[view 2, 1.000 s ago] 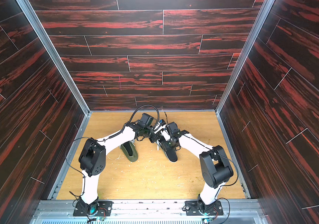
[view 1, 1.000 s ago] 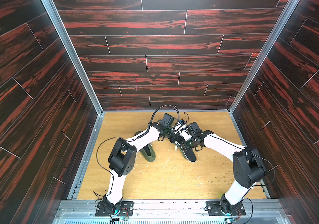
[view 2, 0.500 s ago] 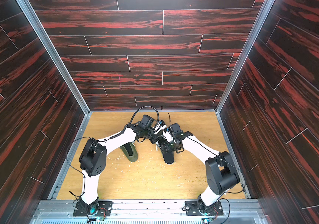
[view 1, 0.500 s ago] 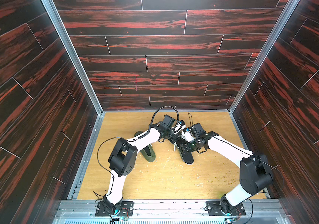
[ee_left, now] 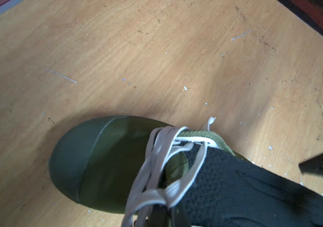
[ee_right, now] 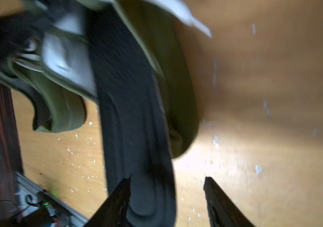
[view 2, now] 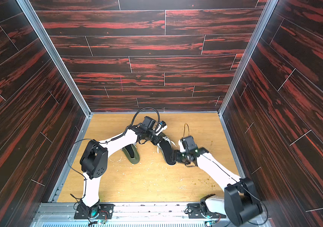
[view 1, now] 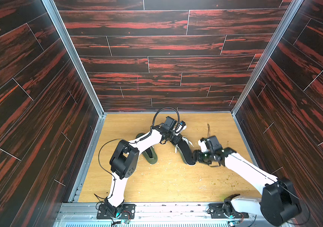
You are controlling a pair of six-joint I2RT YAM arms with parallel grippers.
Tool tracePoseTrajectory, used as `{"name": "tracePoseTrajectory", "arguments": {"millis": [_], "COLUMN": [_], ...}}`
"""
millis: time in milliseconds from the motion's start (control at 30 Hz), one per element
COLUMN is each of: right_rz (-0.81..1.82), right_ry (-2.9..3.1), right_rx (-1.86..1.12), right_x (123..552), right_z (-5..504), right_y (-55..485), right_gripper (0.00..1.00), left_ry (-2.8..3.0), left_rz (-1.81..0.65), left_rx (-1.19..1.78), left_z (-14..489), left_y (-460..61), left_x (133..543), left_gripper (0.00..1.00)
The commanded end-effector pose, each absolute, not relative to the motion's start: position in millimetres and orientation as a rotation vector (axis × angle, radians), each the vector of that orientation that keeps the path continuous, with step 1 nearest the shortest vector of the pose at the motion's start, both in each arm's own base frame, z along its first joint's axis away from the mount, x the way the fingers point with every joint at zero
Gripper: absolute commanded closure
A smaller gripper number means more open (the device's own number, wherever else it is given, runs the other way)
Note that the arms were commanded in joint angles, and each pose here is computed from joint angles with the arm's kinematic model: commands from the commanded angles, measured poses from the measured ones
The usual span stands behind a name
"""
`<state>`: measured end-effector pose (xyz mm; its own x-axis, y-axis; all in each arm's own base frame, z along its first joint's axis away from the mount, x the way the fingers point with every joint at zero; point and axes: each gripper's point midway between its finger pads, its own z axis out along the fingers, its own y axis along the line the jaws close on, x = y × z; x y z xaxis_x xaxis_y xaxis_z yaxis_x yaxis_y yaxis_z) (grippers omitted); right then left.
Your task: Insert the insole into the shoe
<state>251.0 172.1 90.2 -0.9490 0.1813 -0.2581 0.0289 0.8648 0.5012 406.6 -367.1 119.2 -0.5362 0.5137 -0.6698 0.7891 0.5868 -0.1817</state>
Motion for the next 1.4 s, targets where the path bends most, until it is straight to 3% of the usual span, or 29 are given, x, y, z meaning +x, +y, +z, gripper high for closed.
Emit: {"name": "tracePoseTrajectory", "arguments": {"millis": [0, 400, 500, 567, 667, 833, 1367], "right_rz": [0.924, 1.237, 1.270, 1.312, 1.275, 1.119, 0.652], "right_ry": [2.629, 2.529, 2.518, 2.530, 2.536, 2.568, 2.769], "right_rx": [0.408, 0.699, 0.710, 0.698, 0.702, 0.661, 0.245], "right_x": [252.3, 251.4, 256.5, 257.6, 262.5, 271.5, 307.8], "right_z": [103.9, 94.5, 93.9, 94.6, 93.7, 95.1, 84.6], "right_y": [181.1, 200.8, 205.8, 212.6, 210.7, 200.5, 186.4], "right_gripper": [0.36, 0.44, 0.52, 0.63, 0.73, 0.80, 0.84], "left_ry": [2.180, 2.156, 2.147, 2.144, 2.138, 2.104, 2.051], "left_rz": [-0.677, -0.665, -0.661, -0.650, -0.623, -0.618, -0.633], "left_rx": [0.972, 0.984, 0.989, 1.001, 1.029, 1.072, 1.129], "left_z": [142.8, 151.2, 152.9, 151.8, 149.3, 151.5, 155.9], "left_y": [-371.6, -375.0, -375.9, -376.3, -376.3, -381.6, -391.9], "left_x": [409.8, 402.4, 400.9, 399.8, 396.9, 391.0, 386.9], "left_gripper": [1.00, 1.00, 1.00, 1.00, 1.00, 1.00, 1.00]}}
